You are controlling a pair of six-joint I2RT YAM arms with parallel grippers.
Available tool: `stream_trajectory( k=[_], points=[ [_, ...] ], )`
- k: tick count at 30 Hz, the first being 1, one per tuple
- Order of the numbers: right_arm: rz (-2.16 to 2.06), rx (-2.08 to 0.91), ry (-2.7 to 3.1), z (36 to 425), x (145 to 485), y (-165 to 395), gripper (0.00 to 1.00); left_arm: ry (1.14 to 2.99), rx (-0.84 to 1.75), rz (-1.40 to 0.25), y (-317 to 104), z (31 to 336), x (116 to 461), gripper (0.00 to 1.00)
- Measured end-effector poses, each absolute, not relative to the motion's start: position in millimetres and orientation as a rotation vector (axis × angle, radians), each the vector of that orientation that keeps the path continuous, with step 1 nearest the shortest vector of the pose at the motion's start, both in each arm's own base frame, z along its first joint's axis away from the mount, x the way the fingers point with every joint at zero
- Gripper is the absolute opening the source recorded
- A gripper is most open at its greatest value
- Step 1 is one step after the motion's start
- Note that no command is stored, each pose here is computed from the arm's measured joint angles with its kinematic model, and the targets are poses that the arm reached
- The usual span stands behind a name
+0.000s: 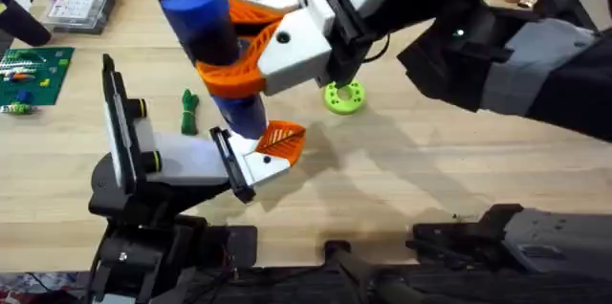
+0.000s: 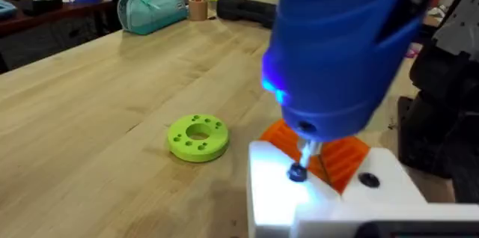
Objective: Pick up the gripper from the table and insert it into the empty holder that is missing its gripper. Then pick up a screw, insert it into the mounting hole, and use the screwdriver to tighten it. Finally, clean up the table by picking up the vegetable and placing it into the bucket.
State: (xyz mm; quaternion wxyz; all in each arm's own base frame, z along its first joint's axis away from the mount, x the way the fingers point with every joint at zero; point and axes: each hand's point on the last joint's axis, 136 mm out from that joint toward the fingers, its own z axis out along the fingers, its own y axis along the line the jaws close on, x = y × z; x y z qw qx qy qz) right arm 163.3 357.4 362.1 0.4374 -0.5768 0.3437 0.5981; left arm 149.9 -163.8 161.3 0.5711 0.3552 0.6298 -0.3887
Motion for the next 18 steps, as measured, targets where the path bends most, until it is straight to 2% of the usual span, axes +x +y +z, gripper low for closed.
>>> stream_trajectory(
  k=[18],
  points=[
    [1.479,-1.428,0.856,362.1,164.8,358.0,0.053,1.478,0.833,-0.912,-163.8,161.3,149.9,0.015]
  ],
)
